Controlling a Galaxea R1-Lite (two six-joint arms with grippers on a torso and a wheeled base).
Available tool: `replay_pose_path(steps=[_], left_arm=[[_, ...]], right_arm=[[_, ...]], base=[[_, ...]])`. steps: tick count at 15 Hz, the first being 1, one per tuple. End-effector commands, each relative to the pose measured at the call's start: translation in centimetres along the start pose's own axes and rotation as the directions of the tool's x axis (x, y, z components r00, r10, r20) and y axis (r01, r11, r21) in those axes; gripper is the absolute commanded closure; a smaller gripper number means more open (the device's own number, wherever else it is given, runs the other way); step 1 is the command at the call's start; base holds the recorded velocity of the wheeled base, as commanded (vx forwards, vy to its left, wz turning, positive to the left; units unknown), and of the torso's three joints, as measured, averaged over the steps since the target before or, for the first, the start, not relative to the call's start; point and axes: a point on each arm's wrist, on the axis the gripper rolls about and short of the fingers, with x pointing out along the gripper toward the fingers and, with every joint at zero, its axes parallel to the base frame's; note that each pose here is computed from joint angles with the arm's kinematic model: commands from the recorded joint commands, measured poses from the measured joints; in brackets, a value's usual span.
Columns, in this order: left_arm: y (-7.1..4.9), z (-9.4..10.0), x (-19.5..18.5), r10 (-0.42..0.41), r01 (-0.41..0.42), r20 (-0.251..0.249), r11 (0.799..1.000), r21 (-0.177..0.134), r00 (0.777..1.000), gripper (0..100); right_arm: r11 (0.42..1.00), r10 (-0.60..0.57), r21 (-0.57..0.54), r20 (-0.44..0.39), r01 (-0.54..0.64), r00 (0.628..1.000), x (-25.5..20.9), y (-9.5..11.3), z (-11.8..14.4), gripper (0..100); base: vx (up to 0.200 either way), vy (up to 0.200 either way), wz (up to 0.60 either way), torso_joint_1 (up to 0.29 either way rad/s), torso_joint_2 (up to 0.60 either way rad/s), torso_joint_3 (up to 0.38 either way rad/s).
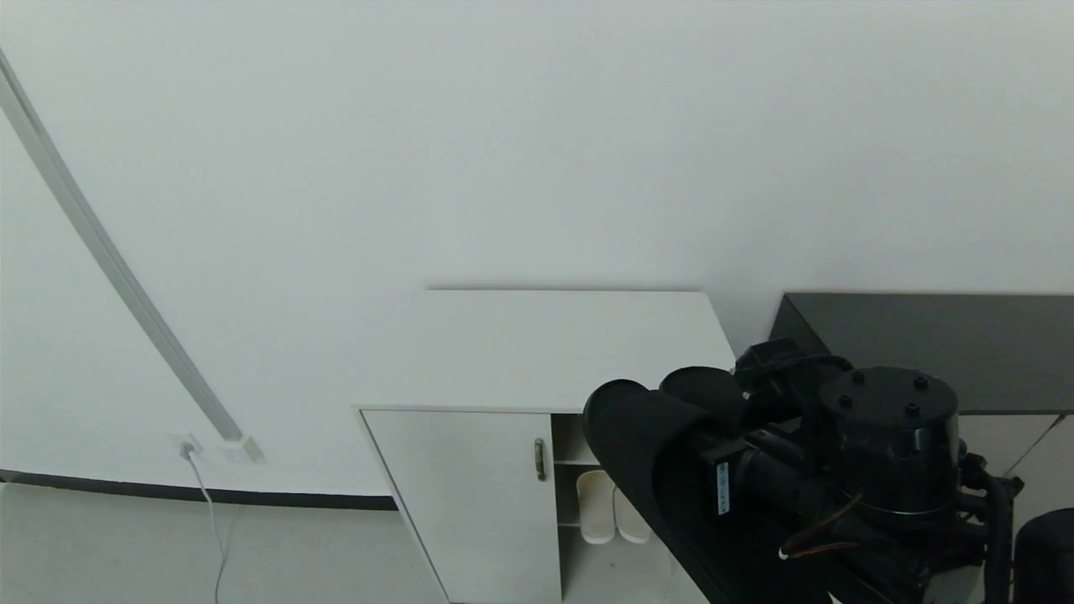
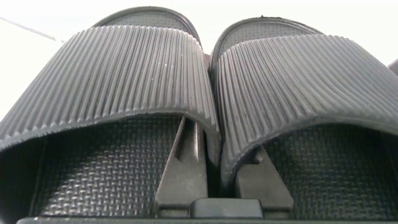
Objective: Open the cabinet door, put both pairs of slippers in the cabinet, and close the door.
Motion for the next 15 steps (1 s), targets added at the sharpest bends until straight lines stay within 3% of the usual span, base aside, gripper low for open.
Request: replay_pose_path(steps=[1, 15], left_arm=[[0.00, 0.01, 0.01, 0.000, 0.000, -0.001, 1.000, 0.000, 1.000, 100], [0.00, 0.01, 0.01, 0.000, 0.000, -0.001, 1.000, 0.000, 1.000, 100]], right_arm=[[1.000, 0.001, -0.001, -0.001, -0.001, 1.000, -0.01, 0.02, -0.02, 100], [0.999, 0.044, -0.001, 0.012, -0.044, 0.999, -0.33, 0.53, -0.32, 100]], base=[[0.000, 0.000, 0.00, 0.000, 0.00, 0.000], [0.000, 0.000, 0.00, 0.000, 0.00, 0.000]])
